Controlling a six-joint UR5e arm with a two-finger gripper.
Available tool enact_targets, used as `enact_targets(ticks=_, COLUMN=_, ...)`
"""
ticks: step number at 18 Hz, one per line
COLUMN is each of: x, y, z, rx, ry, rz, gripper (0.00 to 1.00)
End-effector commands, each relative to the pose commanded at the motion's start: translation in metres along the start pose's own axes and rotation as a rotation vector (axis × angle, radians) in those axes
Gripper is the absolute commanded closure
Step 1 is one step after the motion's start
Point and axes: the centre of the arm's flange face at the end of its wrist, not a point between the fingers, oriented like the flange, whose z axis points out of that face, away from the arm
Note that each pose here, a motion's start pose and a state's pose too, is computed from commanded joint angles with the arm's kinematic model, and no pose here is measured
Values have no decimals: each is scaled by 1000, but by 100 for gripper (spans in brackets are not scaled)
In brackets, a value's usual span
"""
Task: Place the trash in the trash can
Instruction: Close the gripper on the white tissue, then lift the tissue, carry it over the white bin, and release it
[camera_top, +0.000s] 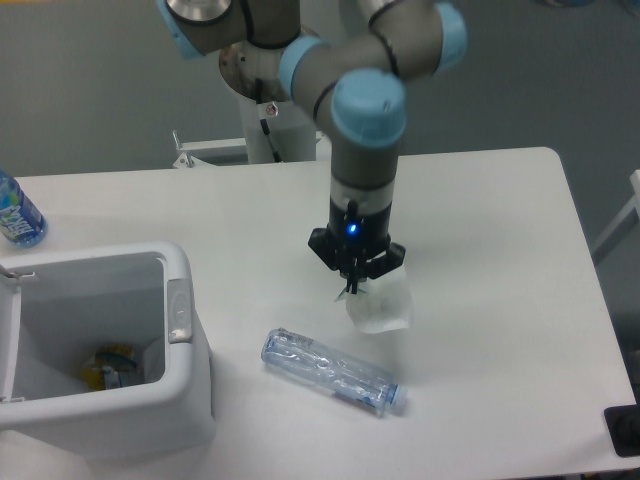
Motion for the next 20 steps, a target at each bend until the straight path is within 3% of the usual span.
enact_targets(ticks=4, x=24, y=-59, z=-69, rx=156, ry=-3, rz=-226, gripper=100)
enact_targets(ticks=6, x=62, y=-83, z=-91, rx=209, ry=32, rz=-261, gripper=100)
enact_targets(ticks=9, x=132, y=-94, z=-97, rx=230, ry=100, rz=-202, gripper=100)
enact_targets(ticks=15, x=253, y=-85, z=-46, rx=126, ry=239, rz=-74, gripper=100)
enact_targets(ticks=16, x=257, y=-85, z=-40, rx=117, ry=244, rz=-67, gripper=91)
enact_targets(ticks=18, x=267, y=-82, z=-27, rx=95, ry=256, rz=-59, gripper=84)
enact_targets(ticks=19, x=267, y=-80, z=-22, rx=87, ry=257, rz=-60, gripper=69)
enact_targets(ticks=20, x=267, y=-79, z=-19, rx=84, ry=259, rz=-55, gripper=34)
